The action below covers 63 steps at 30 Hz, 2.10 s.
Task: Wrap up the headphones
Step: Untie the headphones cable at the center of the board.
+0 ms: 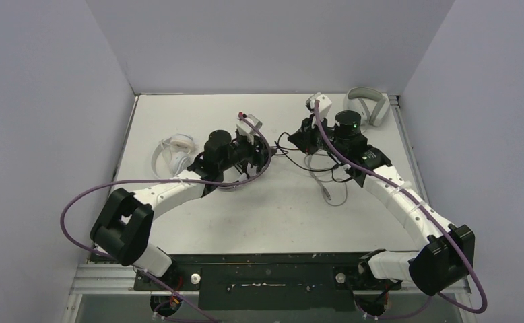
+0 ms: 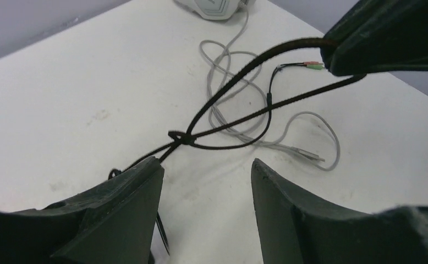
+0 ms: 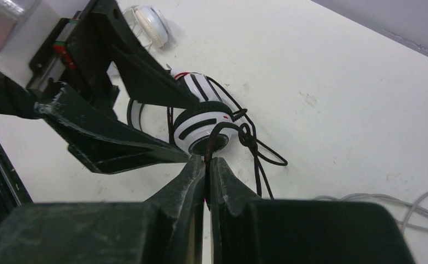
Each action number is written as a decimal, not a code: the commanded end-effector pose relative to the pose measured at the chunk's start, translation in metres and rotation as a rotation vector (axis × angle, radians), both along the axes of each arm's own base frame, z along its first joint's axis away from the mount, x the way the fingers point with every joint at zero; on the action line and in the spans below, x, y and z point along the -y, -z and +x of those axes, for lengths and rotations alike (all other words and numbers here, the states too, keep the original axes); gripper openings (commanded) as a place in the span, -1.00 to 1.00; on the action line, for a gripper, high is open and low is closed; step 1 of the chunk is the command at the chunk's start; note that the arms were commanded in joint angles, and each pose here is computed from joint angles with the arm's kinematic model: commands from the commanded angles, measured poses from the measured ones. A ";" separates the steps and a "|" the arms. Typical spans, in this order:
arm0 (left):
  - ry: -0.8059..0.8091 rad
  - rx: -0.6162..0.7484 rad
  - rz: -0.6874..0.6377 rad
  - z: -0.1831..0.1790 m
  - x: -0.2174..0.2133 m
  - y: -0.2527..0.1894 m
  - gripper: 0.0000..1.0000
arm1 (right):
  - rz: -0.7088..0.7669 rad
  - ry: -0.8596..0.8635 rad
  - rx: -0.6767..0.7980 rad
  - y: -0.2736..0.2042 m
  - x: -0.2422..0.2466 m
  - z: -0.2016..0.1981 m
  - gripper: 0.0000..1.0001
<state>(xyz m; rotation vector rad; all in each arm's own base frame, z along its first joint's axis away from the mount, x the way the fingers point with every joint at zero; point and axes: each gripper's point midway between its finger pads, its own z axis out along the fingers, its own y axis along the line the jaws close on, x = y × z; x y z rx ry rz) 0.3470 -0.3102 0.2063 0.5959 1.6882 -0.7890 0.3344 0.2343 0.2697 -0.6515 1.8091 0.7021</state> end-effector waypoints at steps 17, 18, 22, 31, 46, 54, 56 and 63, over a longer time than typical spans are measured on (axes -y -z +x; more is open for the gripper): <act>0.062 0.194 -0.028 0.062 0.047 -0.037 -0.42 | 0.111 -0.009 0.099 -0.056 -0.002 0.006 -1.00; 0.060 0.190 -0.027 0.063 0.047 -0.035 -0.42 | 0.118 -0.007 0.111 -0.060 -0.001 0.006 -1.00; 0.038 0.157 -0.024 0.069 0.046 -0.020 -0.55 | 0.130 0.011 0.133 -0.071 0.004 0.008 -1.00; -0.023 0.142 -0.083 0.075 0.026 -0.064 -1.00 | 0.093 0.138 0.062 -0.041 0.025 0.022 -1.00; -0.089 -0.221 -0.131 0.049 0.028 -0.128 -1.00 | 0.147 0.150 0.039 -0.008 0.023 0.032 -0.14; -0.076 -0.325 -0.192 0.042 0.036 -0.126 -1.00 | 0.088 0.005 0.151 -0.014 -0.028 -0.001 -0.01; -0.062 -0.342 -0.205 0.038 0.038 -0.129 -1.00 | 0.082 0.006 0.145 -0.009 -0.033 0.005 0.01; -0.038 -0.372 -0.250 0.025 0.035 -0.136 -1.00 | 0.065 0.055 0.149 0.016 -0.039 0.030 0.05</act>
